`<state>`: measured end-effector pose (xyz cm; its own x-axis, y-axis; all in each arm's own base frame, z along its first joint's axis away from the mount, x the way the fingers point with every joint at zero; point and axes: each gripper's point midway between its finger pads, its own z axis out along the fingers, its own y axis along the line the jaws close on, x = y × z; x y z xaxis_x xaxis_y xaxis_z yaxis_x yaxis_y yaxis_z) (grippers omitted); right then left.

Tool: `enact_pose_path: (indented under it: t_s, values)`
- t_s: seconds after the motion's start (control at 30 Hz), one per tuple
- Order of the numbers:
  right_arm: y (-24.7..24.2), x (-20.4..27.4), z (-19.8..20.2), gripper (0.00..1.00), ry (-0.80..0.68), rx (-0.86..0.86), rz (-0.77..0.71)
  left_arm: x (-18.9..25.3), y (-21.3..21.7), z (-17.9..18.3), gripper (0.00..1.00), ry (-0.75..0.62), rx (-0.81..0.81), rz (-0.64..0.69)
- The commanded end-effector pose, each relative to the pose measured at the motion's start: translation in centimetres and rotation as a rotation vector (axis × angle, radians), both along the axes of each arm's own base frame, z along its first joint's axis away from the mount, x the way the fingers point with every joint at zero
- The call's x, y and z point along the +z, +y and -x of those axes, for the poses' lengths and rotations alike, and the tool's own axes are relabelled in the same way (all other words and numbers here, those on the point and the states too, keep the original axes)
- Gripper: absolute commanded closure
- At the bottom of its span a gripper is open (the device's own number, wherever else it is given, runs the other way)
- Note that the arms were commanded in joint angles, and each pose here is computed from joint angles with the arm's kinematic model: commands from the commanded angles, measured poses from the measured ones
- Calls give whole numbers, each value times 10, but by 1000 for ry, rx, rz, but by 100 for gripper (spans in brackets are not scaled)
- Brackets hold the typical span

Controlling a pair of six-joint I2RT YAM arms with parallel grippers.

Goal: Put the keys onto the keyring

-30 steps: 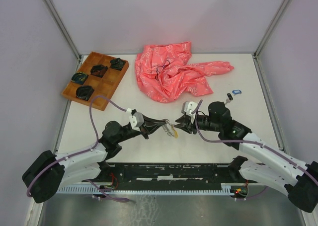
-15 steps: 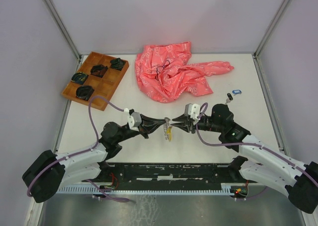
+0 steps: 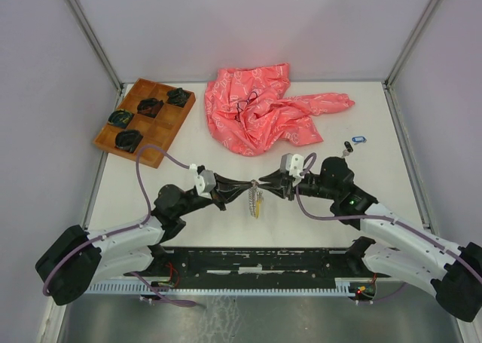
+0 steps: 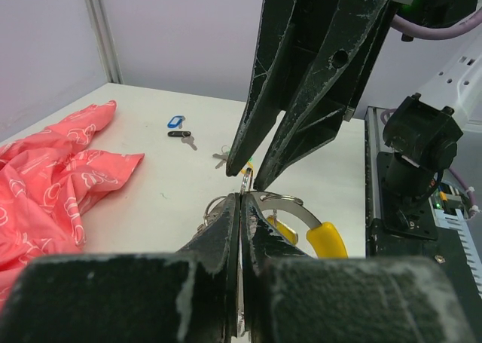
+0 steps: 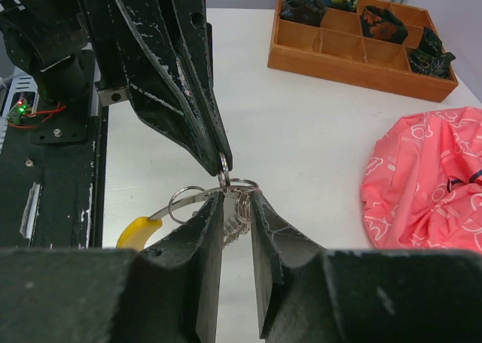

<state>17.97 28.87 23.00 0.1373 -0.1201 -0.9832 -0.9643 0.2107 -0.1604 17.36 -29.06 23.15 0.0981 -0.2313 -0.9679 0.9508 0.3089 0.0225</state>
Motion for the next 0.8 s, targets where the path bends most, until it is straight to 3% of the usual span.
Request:
enact_pose_path:
  t_s: [0.0, 0.4, 0.6, 0.77]
  values:
    - [10, 36, 3, 72, -39, 52, -102, 30, -1, 7, 97, -54, -34, 85]
    - [14, 33, 6, 79, -17, 83, -97, 37, 0, 16, 97, -69, -71, 99]
    - [16, 33, 8, 98, -1, 104, -72, 33, -2, 16, 97, -68, -79, 71]
    - [9, 33, 11, 99, 45, 111, 48, 18, -3, 9, 82, -59, -50, -7]
